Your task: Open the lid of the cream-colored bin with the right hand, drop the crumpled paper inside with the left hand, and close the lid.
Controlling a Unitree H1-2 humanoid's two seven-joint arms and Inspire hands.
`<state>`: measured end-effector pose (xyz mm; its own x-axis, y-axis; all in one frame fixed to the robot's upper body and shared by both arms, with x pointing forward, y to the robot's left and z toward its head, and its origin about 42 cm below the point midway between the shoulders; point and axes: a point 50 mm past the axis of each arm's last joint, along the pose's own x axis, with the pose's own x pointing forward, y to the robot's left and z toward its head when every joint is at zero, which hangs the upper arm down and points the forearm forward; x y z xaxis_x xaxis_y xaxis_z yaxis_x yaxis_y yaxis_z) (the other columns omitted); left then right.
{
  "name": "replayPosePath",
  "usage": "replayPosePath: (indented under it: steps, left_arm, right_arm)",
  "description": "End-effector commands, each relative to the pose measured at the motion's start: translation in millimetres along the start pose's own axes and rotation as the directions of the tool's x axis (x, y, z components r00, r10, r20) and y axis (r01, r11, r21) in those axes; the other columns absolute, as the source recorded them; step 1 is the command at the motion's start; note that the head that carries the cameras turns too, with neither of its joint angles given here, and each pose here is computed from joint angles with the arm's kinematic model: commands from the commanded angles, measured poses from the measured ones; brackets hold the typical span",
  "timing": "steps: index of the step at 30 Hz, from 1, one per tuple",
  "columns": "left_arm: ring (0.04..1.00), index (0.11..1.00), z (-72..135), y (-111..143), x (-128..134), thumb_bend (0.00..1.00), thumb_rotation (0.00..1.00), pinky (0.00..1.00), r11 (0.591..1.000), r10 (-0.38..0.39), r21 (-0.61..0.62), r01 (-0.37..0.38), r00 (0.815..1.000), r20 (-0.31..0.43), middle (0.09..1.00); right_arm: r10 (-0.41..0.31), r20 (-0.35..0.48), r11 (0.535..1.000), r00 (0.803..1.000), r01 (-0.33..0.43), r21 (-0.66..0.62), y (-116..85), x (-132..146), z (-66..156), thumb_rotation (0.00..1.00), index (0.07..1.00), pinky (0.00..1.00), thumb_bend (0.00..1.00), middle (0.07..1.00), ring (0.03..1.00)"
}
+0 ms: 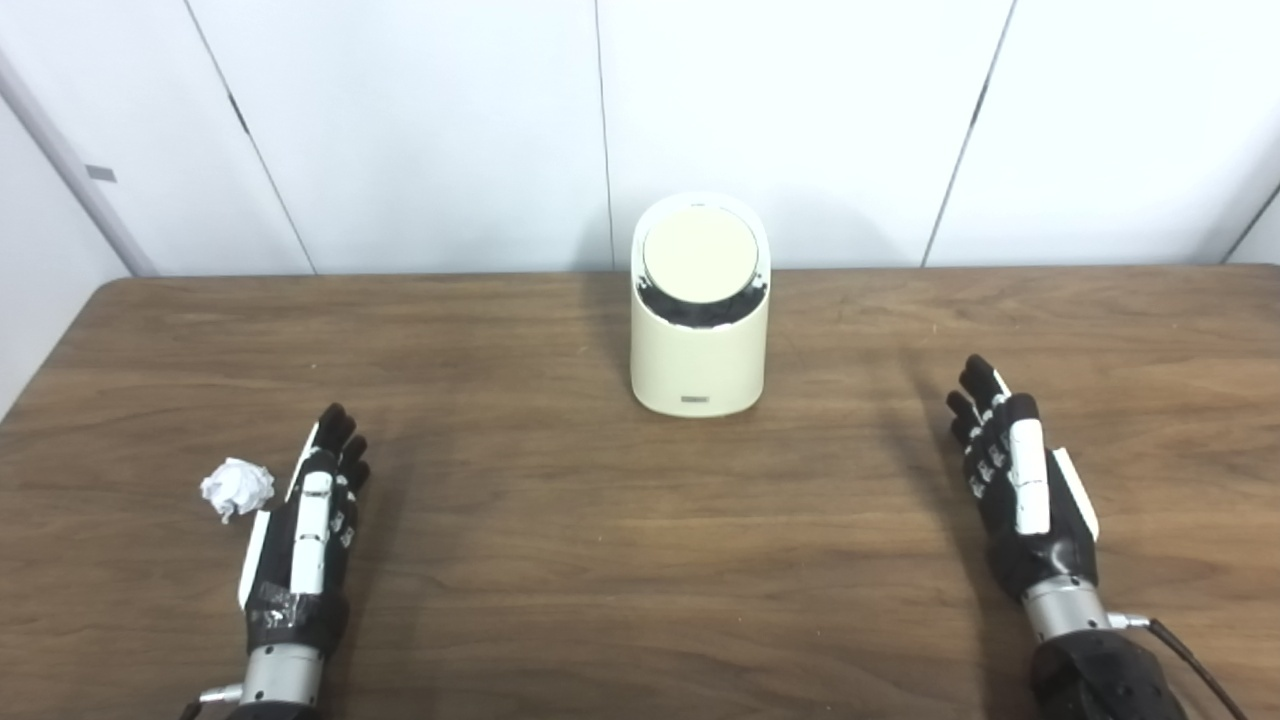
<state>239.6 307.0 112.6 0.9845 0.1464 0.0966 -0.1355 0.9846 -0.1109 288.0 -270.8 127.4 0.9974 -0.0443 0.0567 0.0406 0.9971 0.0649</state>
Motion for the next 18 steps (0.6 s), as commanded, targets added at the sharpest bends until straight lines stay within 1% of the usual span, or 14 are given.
replayPosePath:
  steps: [1, 6, 9, 18]
  left_arm:
    - [0.985, 0.993, -2.6, -2.4, 2.9, 0.45, 0.86, 1.0, 1.0, -0.014, -0.004, 0.014, 1.0, 0.002, 0.988]
    - [0.991, 1.0, -2.3, -4.9, 1.2, 0.45, 0.87, 1.0, 1.0, -0.017, -0.002, 0.017, 1.0, 0.002, 0.996]
    - [0.975, 0.99, -2.5, -5.4, 0.7, 0.44, 0.86, 1.0, 1.0, -0.011, -0.009, 0.011, 1.0, 0.004, 0.984]
    - [0.986, 0.999, -2.9, -6.0, -0.1, 0.44, 0.87, 1.0, 1.0, -0.019, 0.001, 0.019, 1.0, 0.001, 0.995]
  right_arm:
    - [0.01, 0.04, 1.0, 0.999, -0.01, -0.002, 1.3, 2.7, 7.7, 1.0, 0.951, 1.0, 0.52, 0.984, 0.97]
    - [0.011, 0.042, 1.0, 0.999, -0.011, -0.009, 0.4, 1.8, 8.1, 1.0, 0.955, 1.0, 0.51, 0.988, 0.97]
    - [0.014, 0.042, 1.0, 0.999, -0.014, -0.009, -0.3, 2.1, 7.6, 1.0, 0.957, 1.0, 0.51, 0.993, 0.971]
    - [0.021, 0.041, 1.0, 0.999, -0.02, -0.021, -0.6, 2.8, 6.9, 1.0, 0.955, 1.0, 0.52, 0.989, 0.968]
